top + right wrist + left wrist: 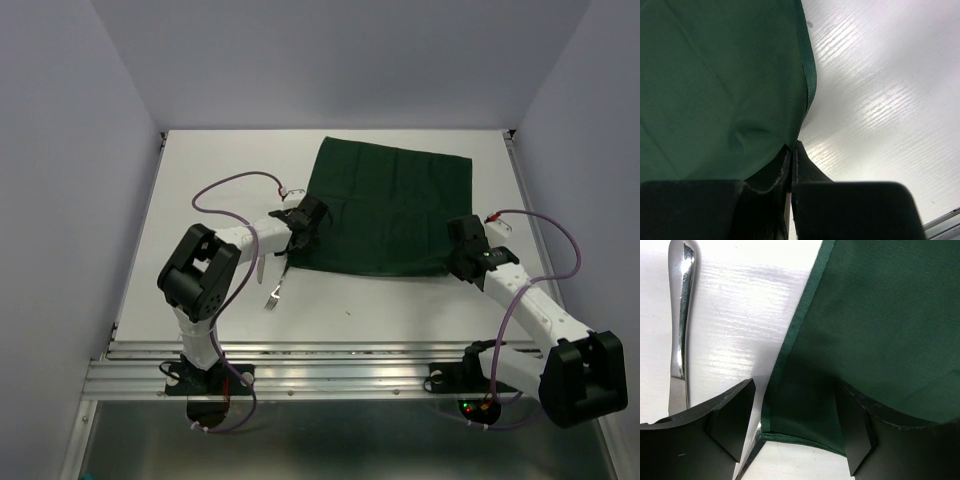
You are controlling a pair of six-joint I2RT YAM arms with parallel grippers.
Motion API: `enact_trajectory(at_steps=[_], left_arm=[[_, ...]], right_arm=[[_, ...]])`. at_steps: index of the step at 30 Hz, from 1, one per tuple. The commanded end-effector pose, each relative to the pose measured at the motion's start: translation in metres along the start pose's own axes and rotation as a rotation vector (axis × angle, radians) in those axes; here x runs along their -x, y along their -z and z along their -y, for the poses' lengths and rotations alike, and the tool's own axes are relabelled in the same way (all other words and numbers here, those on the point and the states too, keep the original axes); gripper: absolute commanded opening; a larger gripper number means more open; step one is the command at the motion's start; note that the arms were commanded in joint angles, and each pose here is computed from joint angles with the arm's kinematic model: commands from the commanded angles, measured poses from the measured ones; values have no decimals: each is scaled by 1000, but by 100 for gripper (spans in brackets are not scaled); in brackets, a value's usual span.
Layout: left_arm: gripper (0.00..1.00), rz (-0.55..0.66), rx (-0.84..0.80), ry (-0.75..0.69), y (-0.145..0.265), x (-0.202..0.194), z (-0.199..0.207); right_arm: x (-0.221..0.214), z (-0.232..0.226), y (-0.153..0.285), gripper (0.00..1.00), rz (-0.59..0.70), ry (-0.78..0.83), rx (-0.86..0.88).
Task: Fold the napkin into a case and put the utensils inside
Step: Flatten out the crumpled napkin at the center of the board.
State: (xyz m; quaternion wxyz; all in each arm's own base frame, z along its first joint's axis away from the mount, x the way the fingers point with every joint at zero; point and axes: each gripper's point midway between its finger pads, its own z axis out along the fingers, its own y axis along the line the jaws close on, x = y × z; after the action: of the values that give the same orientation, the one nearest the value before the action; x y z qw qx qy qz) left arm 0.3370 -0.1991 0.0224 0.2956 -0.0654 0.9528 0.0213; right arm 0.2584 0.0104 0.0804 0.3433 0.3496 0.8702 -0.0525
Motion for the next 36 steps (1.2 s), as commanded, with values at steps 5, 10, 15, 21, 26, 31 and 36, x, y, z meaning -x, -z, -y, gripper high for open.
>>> enact_trajectory(at_steps=[5,10,15,21,26,31,36], left_arm=[[73,-26,-16,-22,-6,-6,3],[70,-20,-63,-56,-14,5,22],[69,3,-130,-91,-23,32,47],[69,25,-170,-59,-37,77,52],[72,74,-157,-63,-13,96,44],[75,33,-126,-45,7,80,25],[76,-16,-105,-9,8,51,9]], right_arm=[[6,-2,-5,1,24,-17,-6],[4,-5,-12,1,17,-26,-21],[13,-13,-23,1,43,-36,-45],[26,-25,-28,1,70,-49,-63],[26,-28,-25,1,64,-58,-41],[16,-22,-25,1,40,-57,-37],[7,-16,-26,1,21,-54,-41]])
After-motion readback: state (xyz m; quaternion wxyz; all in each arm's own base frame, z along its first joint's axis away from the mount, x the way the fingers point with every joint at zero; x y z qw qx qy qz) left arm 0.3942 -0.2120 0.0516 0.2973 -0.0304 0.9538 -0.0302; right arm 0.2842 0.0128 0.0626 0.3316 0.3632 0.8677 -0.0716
